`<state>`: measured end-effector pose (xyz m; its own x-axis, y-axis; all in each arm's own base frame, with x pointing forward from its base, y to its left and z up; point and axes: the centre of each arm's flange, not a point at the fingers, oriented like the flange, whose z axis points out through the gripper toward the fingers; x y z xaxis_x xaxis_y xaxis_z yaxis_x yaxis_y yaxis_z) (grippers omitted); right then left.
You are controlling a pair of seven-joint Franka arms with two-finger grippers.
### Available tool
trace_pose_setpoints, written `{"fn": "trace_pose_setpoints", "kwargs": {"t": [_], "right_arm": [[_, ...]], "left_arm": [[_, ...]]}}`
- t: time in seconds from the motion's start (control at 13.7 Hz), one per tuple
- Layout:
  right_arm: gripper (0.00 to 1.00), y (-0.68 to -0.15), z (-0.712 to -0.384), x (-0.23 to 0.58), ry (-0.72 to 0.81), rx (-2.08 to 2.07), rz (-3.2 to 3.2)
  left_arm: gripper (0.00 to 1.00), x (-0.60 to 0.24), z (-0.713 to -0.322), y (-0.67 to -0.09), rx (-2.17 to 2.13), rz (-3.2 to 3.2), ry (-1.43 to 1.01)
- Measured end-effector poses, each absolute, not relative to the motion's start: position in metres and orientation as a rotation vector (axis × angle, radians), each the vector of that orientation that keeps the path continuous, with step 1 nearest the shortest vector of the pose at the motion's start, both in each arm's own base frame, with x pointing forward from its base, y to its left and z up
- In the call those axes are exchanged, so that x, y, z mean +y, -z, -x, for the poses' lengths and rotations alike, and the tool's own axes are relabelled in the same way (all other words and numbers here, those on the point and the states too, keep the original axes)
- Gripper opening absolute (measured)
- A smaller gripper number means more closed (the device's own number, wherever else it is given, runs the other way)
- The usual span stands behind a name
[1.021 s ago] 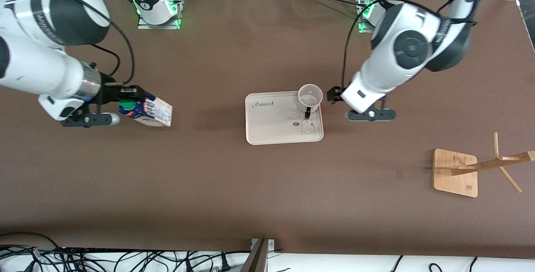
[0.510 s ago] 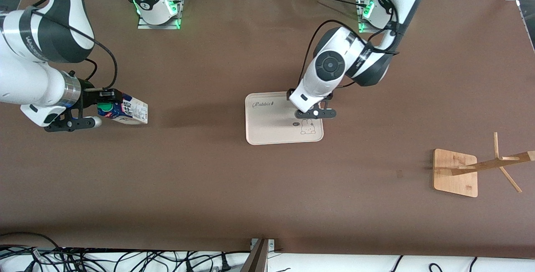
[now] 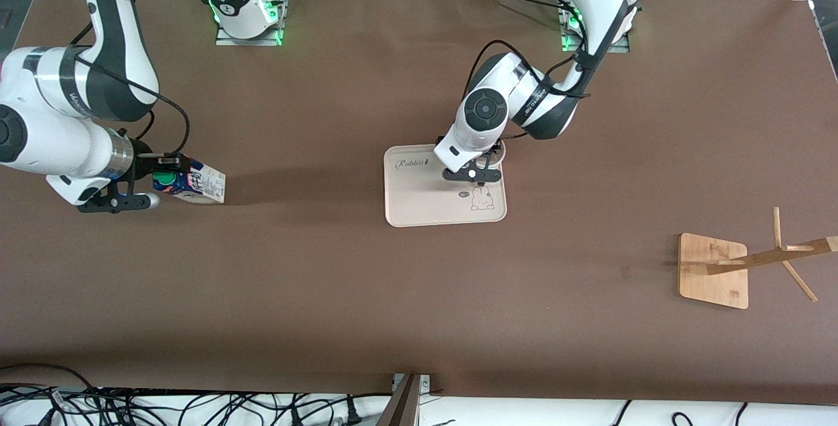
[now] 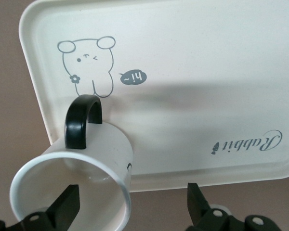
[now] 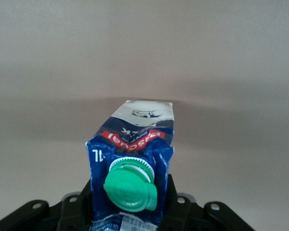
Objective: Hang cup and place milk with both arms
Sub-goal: 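Grasp the white mug rim with the left gripper and lift it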
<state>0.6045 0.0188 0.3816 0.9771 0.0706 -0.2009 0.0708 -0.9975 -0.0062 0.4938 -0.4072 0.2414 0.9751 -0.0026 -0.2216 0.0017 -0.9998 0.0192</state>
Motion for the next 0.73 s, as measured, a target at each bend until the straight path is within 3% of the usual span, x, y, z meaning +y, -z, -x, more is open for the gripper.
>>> {"fn": "trace_pose_setpoints", "kwargs": {"t": [0.58,0.66,0.73], "right_arm": [[0.59,-0.329,-0.587,-0.001,0.289,0.081,-3.125],[0.60,-0.329,-0.586,-0.001,0.290,0.081,-3.125],[0.67,-0.330,-0.587,-0.001,0.288,0.082,-3.126]], "left_arm": [[0.09,-0.406,-0.488,-0.230,-0.007,-3.116,0.381],[0.07,-0.405,-0.490,-0.236,-0.003,-3.116,0.372],[0.07,-0.402,-0.493,-0.244,0.004,-3.116,0.363]]}}
